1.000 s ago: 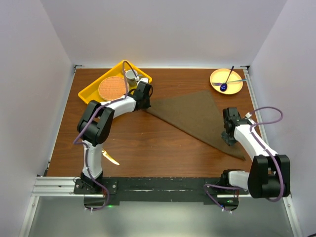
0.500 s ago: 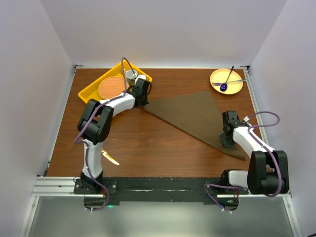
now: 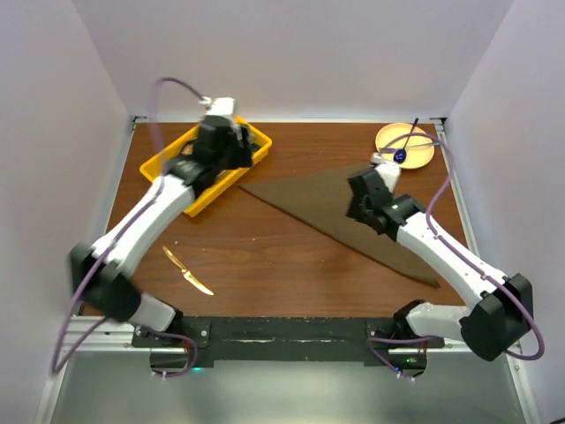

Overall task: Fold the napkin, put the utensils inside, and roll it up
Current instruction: Fold the napkin, then grab a utensil with the right arm

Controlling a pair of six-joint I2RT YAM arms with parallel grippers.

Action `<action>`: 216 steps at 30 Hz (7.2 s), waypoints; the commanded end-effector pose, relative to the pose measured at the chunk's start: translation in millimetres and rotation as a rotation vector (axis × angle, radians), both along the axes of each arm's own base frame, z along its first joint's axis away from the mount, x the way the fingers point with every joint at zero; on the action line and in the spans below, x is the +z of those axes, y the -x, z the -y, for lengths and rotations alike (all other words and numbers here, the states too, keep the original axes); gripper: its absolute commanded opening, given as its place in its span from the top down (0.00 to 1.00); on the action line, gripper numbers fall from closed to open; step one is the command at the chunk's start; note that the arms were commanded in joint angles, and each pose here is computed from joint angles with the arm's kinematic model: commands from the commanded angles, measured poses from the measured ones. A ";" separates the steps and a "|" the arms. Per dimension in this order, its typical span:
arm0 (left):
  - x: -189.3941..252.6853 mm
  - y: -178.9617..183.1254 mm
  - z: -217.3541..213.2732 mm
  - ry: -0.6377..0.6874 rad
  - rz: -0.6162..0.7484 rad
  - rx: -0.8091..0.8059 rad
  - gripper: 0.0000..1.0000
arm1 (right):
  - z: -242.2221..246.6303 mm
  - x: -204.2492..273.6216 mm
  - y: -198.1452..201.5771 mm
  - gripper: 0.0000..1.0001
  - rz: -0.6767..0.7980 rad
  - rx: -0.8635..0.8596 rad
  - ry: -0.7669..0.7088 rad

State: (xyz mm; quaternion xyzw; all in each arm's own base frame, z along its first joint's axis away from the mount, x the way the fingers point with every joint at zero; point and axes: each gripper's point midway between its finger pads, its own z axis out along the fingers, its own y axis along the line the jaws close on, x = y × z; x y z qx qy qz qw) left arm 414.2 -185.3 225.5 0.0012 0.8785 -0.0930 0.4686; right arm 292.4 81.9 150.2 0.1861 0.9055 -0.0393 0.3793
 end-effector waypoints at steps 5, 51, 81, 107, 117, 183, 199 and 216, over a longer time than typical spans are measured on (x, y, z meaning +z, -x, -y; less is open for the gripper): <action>29.7 123.8 -112.9 -0.011 -0.069 0.313 0.09 | -144.5 17.3 30.6 0.41 0.005 0.517 -0.101; -245.5 240.2 -187.0 0.347 -0.749 1.160 0.48 | -143.7 38.7 71.1 0.37 0.112 0.653 -0.131; -74.4 161.4 -93.4 0.077 -0.229 0.404 1.00 | -109.9 87.3 69.1 0.32 0.205 0.593 -0.062; 41.1 174.6 -114.0 0.246 0.036 0.548 0.06 | -281.0 51.9 15.8 0.02 0.500 1.370 0.096; 139.9 188.5 -123.0 0.365 0.272 0.400 0.23 | -401.7 -34.4 -23.0 0.44 0.012 1.198 -0.228; 140.8 202.6 -109.2 0.351 0.297 0.217 0.21 | -348.9 -104.5 8.3 0.45 -0.168 0.307 -0.126; 158.6 217.4 -129.2 0.372 0.377 0.239 0.19 | -327.8 -127.4 17.2 0.49 -0.336 0.202 -0.010; 178.6 231.4 -146.5 0.400 0.449 0.259 0.19 | -308.5 -182.8 36.6 1.00 -0.586 0.457 0.016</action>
